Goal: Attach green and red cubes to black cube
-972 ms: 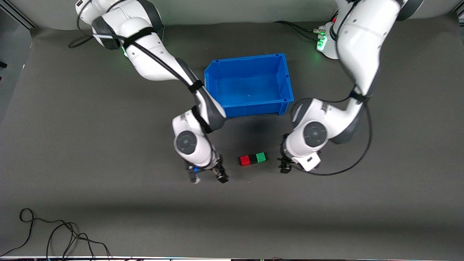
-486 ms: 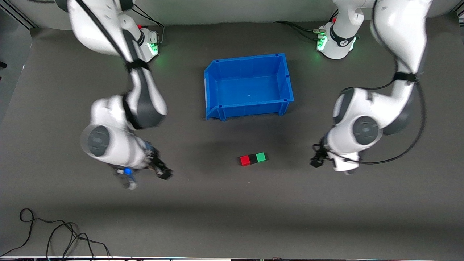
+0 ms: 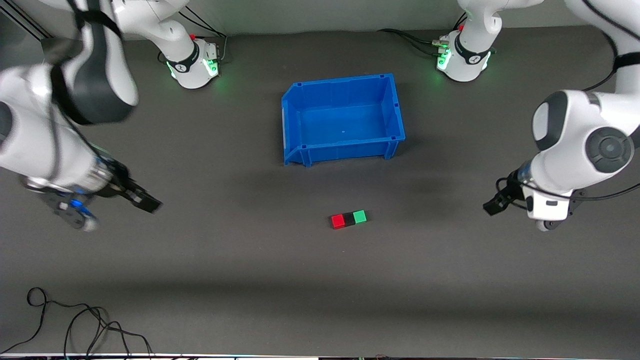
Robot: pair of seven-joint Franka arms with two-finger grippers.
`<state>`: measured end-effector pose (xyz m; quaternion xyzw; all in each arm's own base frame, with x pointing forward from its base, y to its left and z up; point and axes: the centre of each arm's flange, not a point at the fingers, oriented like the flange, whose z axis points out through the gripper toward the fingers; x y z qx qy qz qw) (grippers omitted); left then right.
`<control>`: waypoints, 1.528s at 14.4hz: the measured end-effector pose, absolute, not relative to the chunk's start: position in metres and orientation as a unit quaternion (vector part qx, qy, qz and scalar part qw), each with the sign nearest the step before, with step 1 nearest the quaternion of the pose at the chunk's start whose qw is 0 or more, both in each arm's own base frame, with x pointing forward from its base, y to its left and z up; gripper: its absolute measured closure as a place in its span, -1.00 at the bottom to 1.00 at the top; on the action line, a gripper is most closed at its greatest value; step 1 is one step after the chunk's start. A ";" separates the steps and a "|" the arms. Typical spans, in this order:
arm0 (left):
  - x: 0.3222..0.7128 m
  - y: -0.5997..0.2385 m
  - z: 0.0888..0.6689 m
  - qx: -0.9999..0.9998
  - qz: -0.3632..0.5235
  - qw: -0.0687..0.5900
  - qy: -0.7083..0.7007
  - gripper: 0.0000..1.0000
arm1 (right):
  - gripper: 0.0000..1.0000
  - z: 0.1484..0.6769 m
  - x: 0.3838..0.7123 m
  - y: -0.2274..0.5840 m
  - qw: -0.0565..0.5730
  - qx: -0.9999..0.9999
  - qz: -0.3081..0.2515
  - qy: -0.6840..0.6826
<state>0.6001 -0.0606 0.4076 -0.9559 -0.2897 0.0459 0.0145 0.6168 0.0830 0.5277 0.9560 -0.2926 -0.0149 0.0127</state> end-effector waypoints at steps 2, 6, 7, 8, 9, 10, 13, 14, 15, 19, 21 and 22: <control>0.591 -0.028 0.423 -0.974 0.059 0.015 -0.218 -1.00 | -1.00 0.552 0.603 0.040 0.001 0.969 -0.007 -0.247; 0.578 0.028 0.448 -0.992 0.066 0.008 -0.111 -1.00 | -1.00 0.582 0.585 -0.029 -0.014 0.985 0.008 -0.173; 0.577 0.030 0.457 -0.995 0.062 0.007 -0.084 -1.00 | -1.00 0.585 0.583 -0.037 -0.015 0.988 0.010 -0.152; 0.578 0.029 0.470 -0.997 0.056 0.006 -0.055 -1.00 | -1.00 0.587 0.581 -0.041 -0.016 0.991 0.012 -0.129; 0.579 0.026 0.483 -0.999 0.046 0.005 -0.026 -1.00 | -1.00 0.588 0.581 -0.041 -0.016 0.994 0.014 -0.106; 0.581 0.023 0.496 -0.999 0.035 0.005 -0.008 -1.00 | -1.00 0.589 0.580 -0.038 -0.016 0.996 0.015 -0.084; 0.581 0.015 0.518 -1.000 0.027 0.006 -0.004 -1.00 | -1.00 0.590 0.581 -0.032 -0.016 0.998 0.016 -0.051; 0.582 0.015 0.521 -1.000 0.025 0.006 -0.005 -1.00 | -1.00 0.590 0.581 -0.030 -0.016 0.999 0.016 -0.047; 0.582 0.015 0.523 -1.000 0.024 0.006 -0.008 -1.00 | -1.00 0.590 0.581 -0.029 -0.016 0.999 0.016 -0.043; 0.581 0.004 0.528 -1.000 0.026 0.006 -0.001 -1.00 | -1.00 0.589 0.581 -0.029 -0.015 1.000 0.016 -0.016; 0.580 0.001 0.529 -0.999 0.031 0.006 0.002 -1.00 | -1.00 0.588 0.581 -0.030 -0.015 1.000 0.015 -0.017; 0.581 0.001 0.530 -1.000 0.031 0.006 0.002 -1.00 | -1.00 0.588 0.580 -0.030 -0.015 1.000 0.013 -0.017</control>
